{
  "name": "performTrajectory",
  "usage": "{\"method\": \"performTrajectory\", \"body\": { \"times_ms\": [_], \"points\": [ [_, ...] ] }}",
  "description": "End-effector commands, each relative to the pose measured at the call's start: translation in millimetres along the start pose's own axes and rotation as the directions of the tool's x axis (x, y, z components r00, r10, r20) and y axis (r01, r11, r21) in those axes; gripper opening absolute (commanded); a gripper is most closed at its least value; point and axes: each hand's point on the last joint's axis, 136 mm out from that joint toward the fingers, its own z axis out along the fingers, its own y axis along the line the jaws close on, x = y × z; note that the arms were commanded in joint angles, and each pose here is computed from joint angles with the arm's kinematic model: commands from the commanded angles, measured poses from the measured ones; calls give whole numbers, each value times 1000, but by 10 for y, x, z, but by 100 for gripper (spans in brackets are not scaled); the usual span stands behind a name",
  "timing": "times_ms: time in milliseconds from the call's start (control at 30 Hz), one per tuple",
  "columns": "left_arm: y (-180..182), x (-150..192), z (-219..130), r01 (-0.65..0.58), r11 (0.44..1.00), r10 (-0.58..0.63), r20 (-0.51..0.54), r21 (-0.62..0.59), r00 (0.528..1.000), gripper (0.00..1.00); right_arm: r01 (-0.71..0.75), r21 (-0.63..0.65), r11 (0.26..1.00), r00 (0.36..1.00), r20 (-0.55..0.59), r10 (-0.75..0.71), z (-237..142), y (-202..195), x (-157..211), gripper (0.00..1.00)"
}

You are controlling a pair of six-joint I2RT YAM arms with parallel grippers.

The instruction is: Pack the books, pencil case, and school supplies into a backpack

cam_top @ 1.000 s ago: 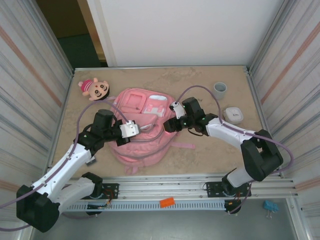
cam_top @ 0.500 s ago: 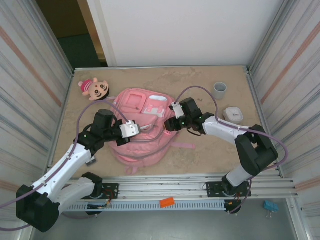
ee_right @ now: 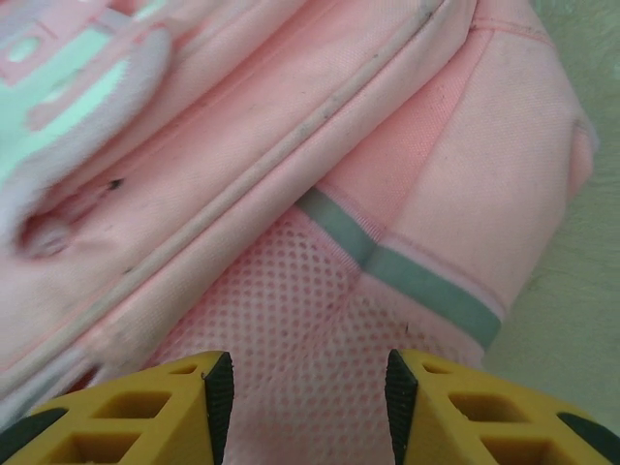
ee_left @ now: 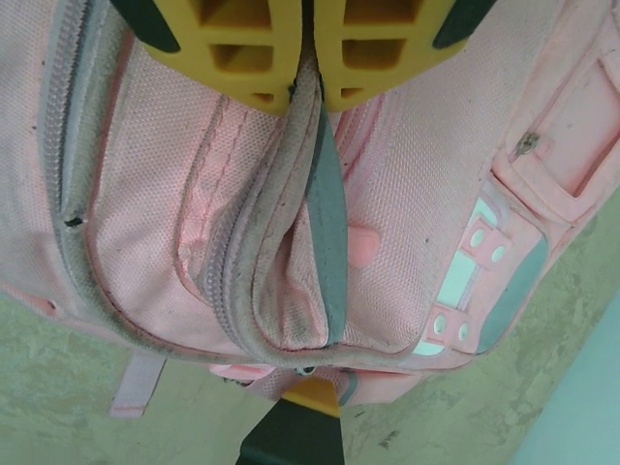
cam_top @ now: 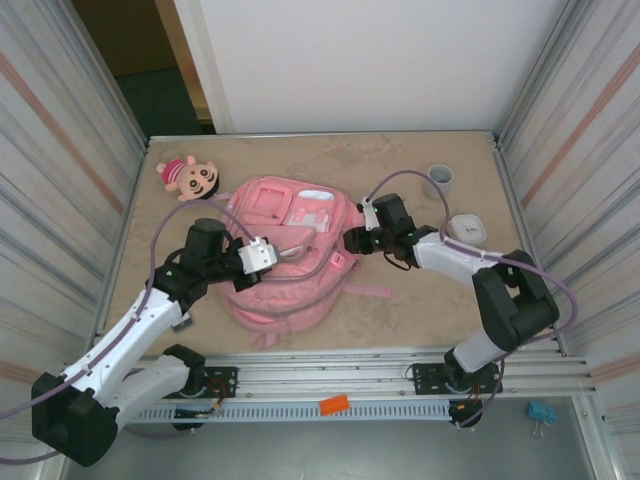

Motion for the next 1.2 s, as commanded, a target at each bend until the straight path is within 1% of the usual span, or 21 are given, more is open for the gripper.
{"method": "performTrajectory", "body": {
  "times_ms": [0, 67, 133, 167, 200, 267, 333, 367, 433, 500, 567, 667, 733, 833, 900, 1000, 1067, 1133, 1167],
  "points": [
    [113, -585, 16, 15, 999, -10, 160, -32, 987, 1, 14, -49, 999, 992, 129, -7, -354, 179, -236, 47],
    [31, -695, 191, -12, 999, 17, 145, -35, 989, 5, 35, -74, 997, 984, 177, -21, -547, 262, -299, 47],
    [32, -852, 393, 32, 997, -22, 146, -67, 989, 8, 59, -82, 995, 974, 221, -39, -742, 322, -334, 47],
    [2, -939, 470, 56, 997, -47, 158, -54, 986, 10, 68, -82, 994, 969, 242, -47, -832, 342, -351, 47],
    [-23, -1025, 555, 81, 996, -74, 166, -36, 983, 15, 79, -79, 994, 964, 260, -56, -922, 356, -353, 48],
    [-43, -1171, 678, 122, 992, -118, 179, -15, 977, 27, 98, -78, 992, 955, 286, -72, -1085, 384, -342, 48],
    [4, -1269, 757, 167, 986, -162, 187, -12, 969, 45, 118, -84, 989, 948, 307, -87, -1238, 421, -323, 49],
    [51, -1289, 760, 191, 981, -183, 185, -25, 966, 50, 121, -88, 989, 947, 308, -89, -1279, 431, -301, 50],
    [156, -1245, 732, 218, 973, -204, 161, -73, 966, 58, 139, -104, 985, 942, 319, -99, -1395, 484, -269, 50],
    [250, -1112, 660, 249, 962, -234, 128, -115, 964, 63, 154, -118, 981, 942, 316, -110, -1430, 529, -231, 51],
    [381, -919, 554, 325, 933, -311, 107, -156, 944, 64, 174, -130, 976, 943, 306, -128, -1421, 589, -189, 51],
    [480, -616, 376, 458, 873, -447, 101, -169, 889, 66, 183, -120, 976, 952, 269, -145, -1350, 625, -139, 51],
    [503, -448, 285, 549, 820, -539, 104, -162, 836, 67, 173, -114, 978, 963, 229, -144, -1281, 618, -103, 51],
    [480, -185, 237, 669, 728, -663, 95, -152, 743, 67, 140, -95, 986, 977, 176, -122, -1139, 569, -61, 50],
    [448, -20, 259, 748, 647, -744, 89, -152, 662, 67, 124, -102, 987, 983, 147, -108, -1050, 569, -15, 50],
    [360, 186, 381, 813, 563, -810, 93, -148, 579, 65, 83, -100, 992, 993, 87, -74, -881, 540, 124, 49],
    [296, 363, 497, 847, 509, -844, 101, -154, 526, 64, 26, -43, 999, 999, 35, -25, -735, 395, 281, 48],
    [288, 520, 570, 864, 468, -865, 105, -188, 491, 64, -33, 6, 999, 999, -15, 33, -585, 248, 479, 46],
    [290, 582, 599, 864, 460, -868, 101, -204, 486, 64, -60, 9, 998, 997, -37, 60, -513, 212, 591, 46]
  ]
}}
